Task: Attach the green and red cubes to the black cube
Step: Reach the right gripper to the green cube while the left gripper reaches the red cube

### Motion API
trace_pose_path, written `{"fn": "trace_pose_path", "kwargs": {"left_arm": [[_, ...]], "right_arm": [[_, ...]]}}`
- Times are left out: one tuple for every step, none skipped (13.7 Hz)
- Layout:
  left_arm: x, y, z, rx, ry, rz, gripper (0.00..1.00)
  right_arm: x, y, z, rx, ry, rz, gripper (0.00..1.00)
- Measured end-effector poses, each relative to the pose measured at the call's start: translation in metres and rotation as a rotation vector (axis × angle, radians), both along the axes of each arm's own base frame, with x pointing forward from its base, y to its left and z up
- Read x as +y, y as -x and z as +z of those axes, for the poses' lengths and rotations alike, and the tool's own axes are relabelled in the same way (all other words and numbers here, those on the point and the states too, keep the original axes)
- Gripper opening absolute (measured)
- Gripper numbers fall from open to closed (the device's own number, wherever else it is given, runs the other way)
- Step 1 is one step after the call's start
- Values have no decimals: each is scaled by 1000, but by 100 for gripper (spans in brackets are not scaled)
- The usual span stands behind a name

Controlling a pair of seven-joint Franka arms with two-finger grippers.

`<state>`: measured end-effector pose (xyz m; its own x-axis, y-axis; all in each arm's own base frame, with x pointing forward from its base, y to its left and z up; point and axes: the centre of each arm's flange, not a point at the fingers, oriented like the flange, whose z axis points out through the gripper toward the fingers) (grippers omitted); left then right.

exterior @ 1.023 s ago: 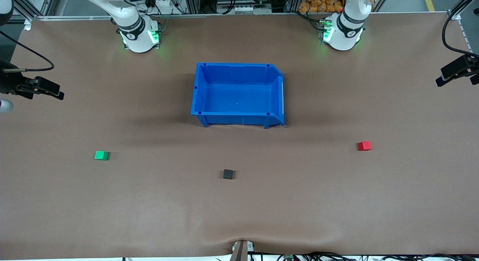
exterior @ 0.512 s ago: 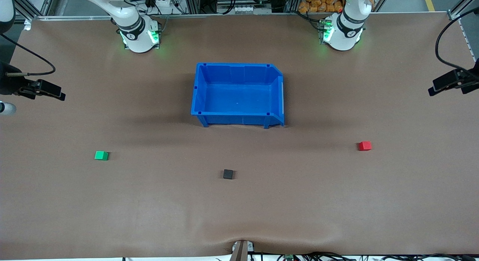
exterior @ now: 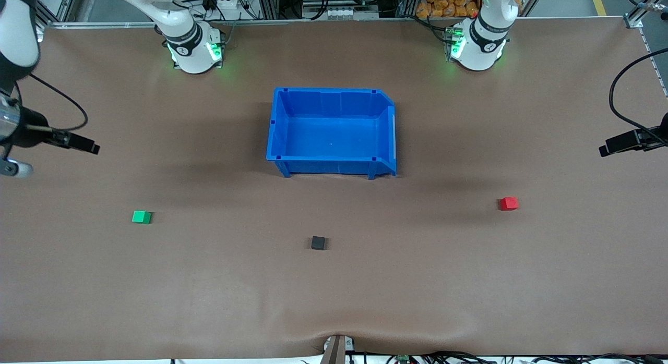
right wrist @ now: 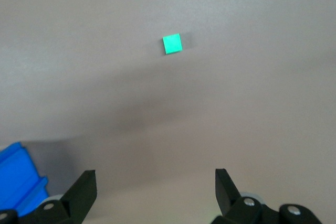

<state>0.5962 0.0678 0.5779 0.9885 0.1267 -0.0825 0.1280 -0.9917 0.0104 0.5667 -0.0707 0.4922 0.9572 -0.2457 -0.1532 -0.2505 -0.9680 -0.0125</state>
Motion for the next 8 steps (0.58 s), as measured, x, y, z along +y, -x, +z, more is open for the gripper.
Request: {"fn": "trace_pose_path", "kwargs": {"left_arm": [[-1, 0, 1, -3, 0, -1, 100], [-1, -1, 0, -3, 0, -2, 100], [-1, -3, -5, 5, 0, -2, 100], [-1, -7, -14, 19, 1, -2, 100], [0, -11, -25, 34, 2, -1, 100], [1, -16, -37, 49, 2, 3, 100], [3, -19, -47, 62, 2, 11, 100], [5, -22, -54, 72, 2, 16, 100]], "right_arm": [[-6, -6, -19, 2, 2, -9, 100], [-11, -13, -37, 1, 5, -17, 100], [-14, -21, -55, -2, 11, -17, 100], [-13, -28, -71, -8, 16, -1, 100], [-10, -35, -85, -16, 19, 31, 100], [-6, -41, -97, -21, 21, 71, 100], [-3, -45, -105, -27, 20, 114, 100], [-2, -47, -111, -32, 18, 156, 100]]}}
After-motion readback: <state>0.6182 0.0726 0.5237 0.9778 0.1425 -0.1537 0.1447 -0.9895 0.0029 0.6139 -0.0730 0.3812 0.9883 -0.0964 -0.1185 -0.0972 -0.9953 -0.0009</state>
